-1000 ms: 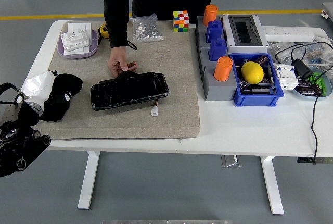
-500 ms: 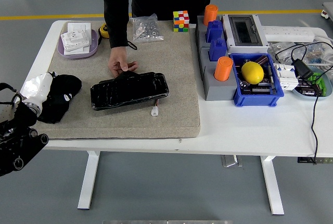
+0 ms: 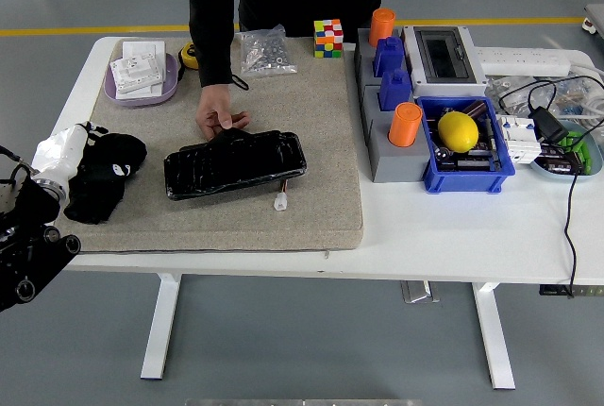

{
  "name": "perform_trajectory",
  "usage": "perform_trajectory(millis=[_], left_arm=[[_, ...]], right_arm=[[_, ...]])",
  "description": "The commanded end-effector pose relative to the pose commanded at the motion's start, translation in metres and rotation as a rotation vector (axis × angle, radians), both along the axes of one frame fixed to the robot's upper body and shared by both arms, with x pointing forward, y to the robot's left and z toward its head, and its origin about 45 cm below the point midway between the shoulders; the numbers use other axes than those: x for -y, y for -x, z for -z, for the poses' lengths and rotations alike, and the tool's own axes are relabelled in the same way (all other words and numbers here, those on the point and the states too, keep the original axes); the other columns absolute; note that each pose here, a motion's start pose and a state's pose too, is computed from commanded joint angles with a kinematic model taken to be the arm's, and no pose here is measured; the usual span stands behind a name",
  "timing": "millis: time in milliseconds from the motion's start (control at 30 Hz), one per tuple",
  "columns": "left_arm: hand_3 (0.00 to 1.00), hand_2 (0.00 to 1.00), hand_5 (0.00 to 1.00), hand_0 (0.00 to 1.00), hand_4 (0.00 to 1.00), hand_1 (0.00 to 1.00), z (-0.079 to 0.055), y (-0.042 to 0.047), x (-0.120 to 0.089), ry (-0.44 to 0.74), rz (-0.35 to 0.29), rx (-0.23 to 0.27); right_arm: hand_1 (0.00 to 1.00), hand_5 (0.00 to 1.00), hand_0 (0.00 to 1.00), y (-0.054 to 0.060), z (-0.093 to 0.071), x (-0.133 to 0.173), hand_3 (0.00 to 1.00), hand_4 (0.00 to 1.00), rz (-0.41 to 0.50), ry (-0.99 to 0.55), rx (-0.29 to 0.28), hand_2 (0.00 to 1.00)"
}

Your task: Pick the rag up,wipe the panel,place it on the desk

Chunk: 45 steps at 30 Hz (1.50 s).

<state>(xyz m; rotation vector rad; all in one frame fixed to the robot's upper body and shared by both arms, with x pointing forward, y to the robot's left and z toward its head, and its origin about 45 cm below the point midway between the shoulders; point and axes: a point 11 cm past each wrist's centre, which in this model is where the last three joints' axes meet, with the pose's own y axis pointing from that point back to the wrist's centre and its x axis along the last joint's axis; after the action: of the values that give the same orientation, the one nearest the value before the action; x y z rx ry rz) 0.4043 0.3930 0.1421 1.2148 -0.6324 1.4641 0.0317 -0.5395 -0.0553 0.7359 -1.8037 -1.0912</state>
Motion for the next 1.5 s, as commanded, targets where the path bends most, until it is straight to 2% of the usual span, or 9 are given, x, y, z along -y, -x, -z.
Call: perform_trajectory(millis=[33,67,233,267,433,467,1033,1267,1500], left_arm=[[0.783,0.771,0.501,0.472,0.998,0.711,0.000,0.0002,-0.001,0.010,-0.005,0.001],[0.786,0.772,0.599,0.473,0.998,0.714,-0.001,0.0004,-0.001,0.019,-0.008,0.005],[0.786,0.772,0.599,0.473,0.998,0.714,-0.006,0.0015,-0.004,0.072,-0.029,0.026],[0.786,0.773,0.660,0.472,0.998,0.713,-0.007,0.0016,-0.004,0.076,-0.029,0.028],[0.786,0.773,0.660,0.472,0.998,0.713,-0.018,0.0010,0.001,0.107,-0.017,0.061],[0.788,0.769,0.712,0.467,0.998,0.712,-0.020,0.0013,0.002,0.115,-0.014,0.067],[0.790,0.767,0.712,0.467,0.998,0.711,-0.058,0.0101,0.026,0.211,0.047,0.166],[0.775,0.743,0.703,0.457,0.998,0.695,-0.054,0.0205,0.029,0.240,0.068,0.204],[0.766,0.732,0.723,0.456,0.998,0.684,-0.058,0.0294,0.043,0.345,0.092,0.293]], right_arm=[[0.448,0.705,0.693,0.000,0.000,0.000,0.619,0.998,0.000,0.000,0.000,0.638],[0.448,0.705,0.693,0.000,0.000,0.000,0.619,0.998,0.000,0.000,0.000,0.638],[0.448,0.705,0.693,0.000,0.000,0.000,0.619,0.998,0.000,0.000,-0.001,0.638],[0.448,0.704,0.693,0.000,0.000,0.000,0.618,0.998,0.000,0.000,-0.001,0.638],[0.448,0.704,0.693,0.000,0.000,0.000,0.618,0.998,0.001,-0.001,-0.001,0.638],[0.448,0.703,0.693,0.000,0.000,0.001,0.618,0.998,0.001,0.000,-0.002,0.638],[0.448,0.702,0.693,0.001,0.000,0.000,0.618,0.998,0.003,-0.001,-0.001,0.638],[0.448,0.702,0.693,0.003,0.000,0.001,0.619,0.998,0.002,0.001,-0.009,0.638],[0.448,0.702,0.693,0.005,0.000,0.000,0.619,0.998,-0.007,0.000,-0.018,0.639]])
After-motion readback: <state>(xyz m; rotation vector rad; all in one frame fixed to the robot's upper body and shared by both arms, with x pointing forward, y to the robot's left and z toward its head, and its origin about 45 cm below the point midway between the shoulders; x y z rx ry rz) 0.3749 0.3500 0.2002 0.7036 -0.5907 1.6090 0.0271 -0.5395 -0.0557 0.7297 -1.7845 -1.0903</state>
